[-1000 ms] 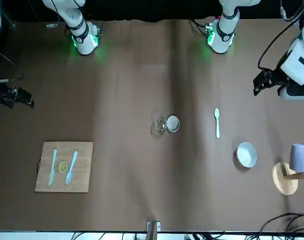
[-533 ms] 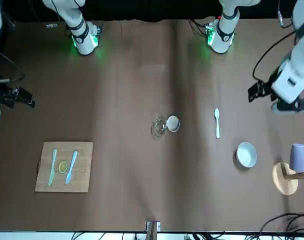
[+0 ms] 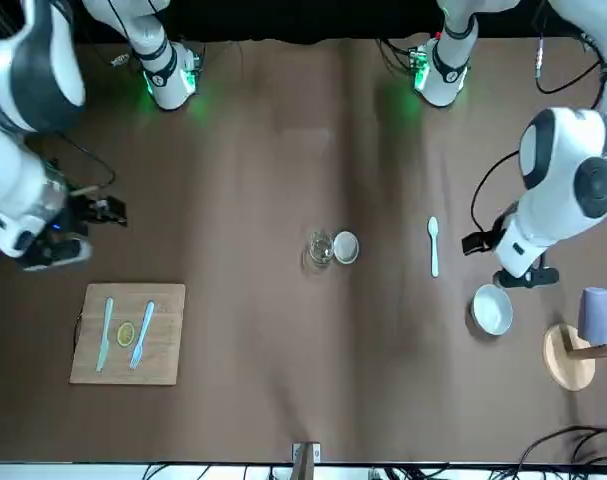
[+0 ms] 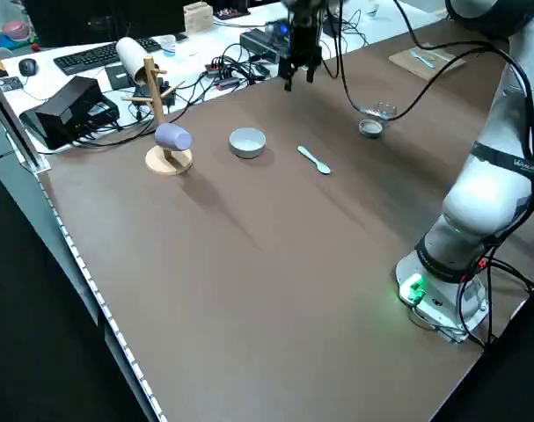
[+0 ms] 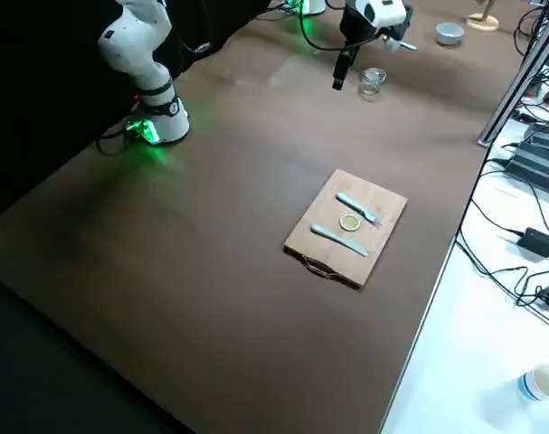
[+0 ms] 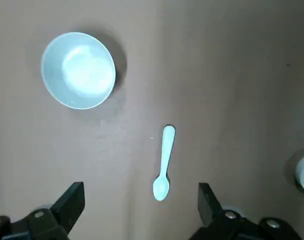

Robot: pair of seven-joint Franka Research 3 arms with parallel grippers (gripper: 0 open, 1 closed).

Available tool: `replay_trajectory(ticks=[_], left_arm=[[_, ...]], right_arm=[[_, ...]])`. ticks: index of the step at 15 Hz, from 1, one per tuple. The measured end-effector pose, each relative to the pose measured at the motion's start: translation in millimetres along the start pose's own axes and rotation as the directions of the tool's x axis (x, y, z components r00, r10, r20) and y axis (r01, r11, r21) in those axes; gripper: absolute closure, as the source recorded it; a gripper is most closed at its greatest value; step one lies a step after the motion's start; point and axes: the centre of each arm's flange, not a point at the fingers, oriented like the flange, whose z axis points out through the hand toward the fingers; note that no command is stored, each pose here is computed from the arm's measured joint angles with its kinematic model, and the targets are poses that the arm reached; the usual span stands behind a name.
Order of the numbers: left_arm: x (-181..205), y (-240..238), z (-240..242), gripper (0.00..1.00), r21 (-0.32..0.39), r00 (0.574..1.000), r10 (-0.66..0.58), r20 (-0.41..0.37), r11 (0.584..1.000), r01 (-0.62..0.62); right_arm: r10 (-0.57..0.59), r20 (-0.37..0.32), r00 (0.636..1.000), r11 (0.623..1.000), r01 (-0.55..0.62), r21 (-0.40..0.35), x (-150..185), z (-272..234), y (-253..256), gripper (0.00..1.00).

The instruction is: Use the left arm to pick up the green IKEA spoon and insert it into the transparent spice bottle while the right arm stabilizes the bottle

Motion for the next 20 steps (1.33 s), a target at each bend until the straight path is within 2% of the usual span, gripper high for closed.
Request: replay_trajectory(ticks=[3,4,6,9,11,14,15,17,20], left_arm=[[-11,0,56,0.00,-0.008,0.999,0.003,-0.034,1.000,-0.003],[-21,-5,92,0.00,-0.018,0.997,-0.003,-0.073,1.000,0.002],[-29,-14,122,0.00,-0.024,0.996,-0.016,-0.084,1.000,0.014],[-27,-13,163,0.00,-0.035,0.996,-0.018,-0.090,0.999,0.015],[-24,-8,188,0.00,-0.043,0.995,-0.012,-0.097,0.999,0.008],[-20,-1,214,0.00,-0.052,0.994,-0.005,-0.105,0.999,0.000],[-19,2,219,0.01,-0.053,0.995,-0.001,-0.101,0.999,-0.004],[-19,13,227,0.02,-0.053,0.996,0.014,-0.093,0.998,-0.019],[-19,26,230,0.05,-0.054,0.995,0.024,-0.093,0.998,-0.029]], right_arm=[[-0.108,0.048,0.993,0.994,0.108,-0.005,9,24,-32,0.00],[-0.210,0.073,0.975,0.978,0.210,0.003,8,28,-39,0.00],[-0.311,0.083,0.947,0.950,0.310,0.023,7,31,-38,0.00],[-0.479,0.067,0.875,0.876,0.474,0.087,10,38,-38,0.00],[-0.550,0.062,0.833,0.832,0.542,0.117,14,48,-43,0.00],[-0.592,0.037,0.805,0.791,0.572,0.216,23,74,-59,0.00],[-0.621,0.023,0.783,0.763,0.598,0.246,26,82,-63,0.00],[-0.712,-0.025,0.702,0.665,0.685,0.299,31,98,-73,0.00],[-0.822,-0.165,0.545,0.458,0.805,0.378,38,122,-98,0.00]])
